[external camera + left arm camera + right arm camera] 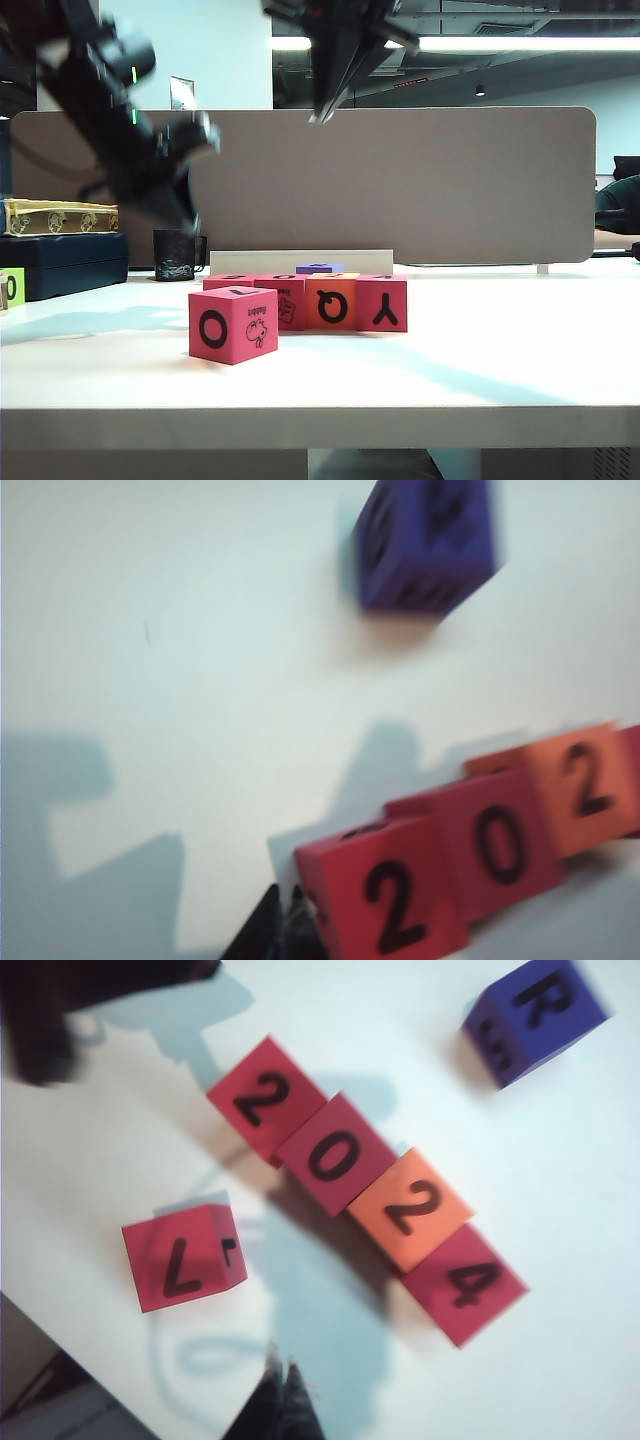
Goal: Select the appropriate blocks from the scattered letter blocks on the table and arrange them in a row to spell out "2024".
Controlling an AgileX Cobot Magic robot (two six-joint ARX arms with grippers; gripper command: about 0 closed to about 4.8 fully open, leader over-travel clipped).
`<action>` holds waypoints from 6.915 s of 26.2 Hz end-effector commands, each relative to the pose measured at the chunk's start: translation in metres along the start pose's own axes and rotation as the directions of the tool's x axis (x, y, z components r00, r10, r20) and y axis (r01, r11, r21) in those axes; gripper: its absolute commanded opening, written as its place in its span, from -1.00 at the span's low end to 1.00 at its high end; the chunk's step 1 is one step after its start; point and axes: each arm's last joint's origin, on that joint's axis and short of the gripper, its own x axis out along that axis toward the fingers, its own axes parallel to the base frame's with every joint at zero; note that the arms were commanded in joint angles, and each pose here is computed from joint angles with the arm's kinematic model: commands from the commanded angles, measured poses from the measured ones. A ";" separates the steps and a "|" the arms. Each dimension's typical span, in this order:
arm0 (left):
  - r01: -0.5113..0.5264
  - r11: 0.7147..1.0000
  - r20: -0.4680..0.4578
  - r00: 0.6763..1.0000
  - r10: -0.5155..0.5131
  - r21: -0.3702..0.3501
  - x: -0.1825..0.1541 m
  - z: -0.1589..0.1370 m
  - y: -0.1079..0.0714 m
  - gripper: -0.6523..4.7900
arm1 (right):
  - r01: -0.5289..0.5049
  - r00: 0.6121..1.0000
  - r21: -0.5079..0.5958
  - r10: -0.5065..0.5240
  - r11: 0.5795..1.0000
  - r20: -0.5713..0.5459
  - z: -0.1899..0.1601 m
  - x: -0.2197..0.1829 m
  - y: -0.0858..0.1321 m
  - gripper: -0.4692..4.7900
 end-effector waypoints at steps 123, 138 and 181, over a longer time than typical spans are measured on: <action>-0.448 0.869 0.672 0.578 0.462 -0.211 -0.123 -0.280 -0.002 -0.45 | -0.060 0.946 0.166 0.003 0.984 0.324 -0.192 0.012 0.006 -0.83; -0.469 0.864 0.589 0.652 0.477 -0.181 -0.116 -0.290 -0.001 -0.45 | -0.060 0.946 0.166 0.003 0.984 0.324 -0.192 0.012 0.006 -0.83; -0.470 0.864 0.597 0.645 0.477 -0.182 -0.117 -0.289 -0.001 -0.45 | 0.415 0.575 0.505 -0.648 0.757 0.499 -0.256 -0.079 -0.076 -0.82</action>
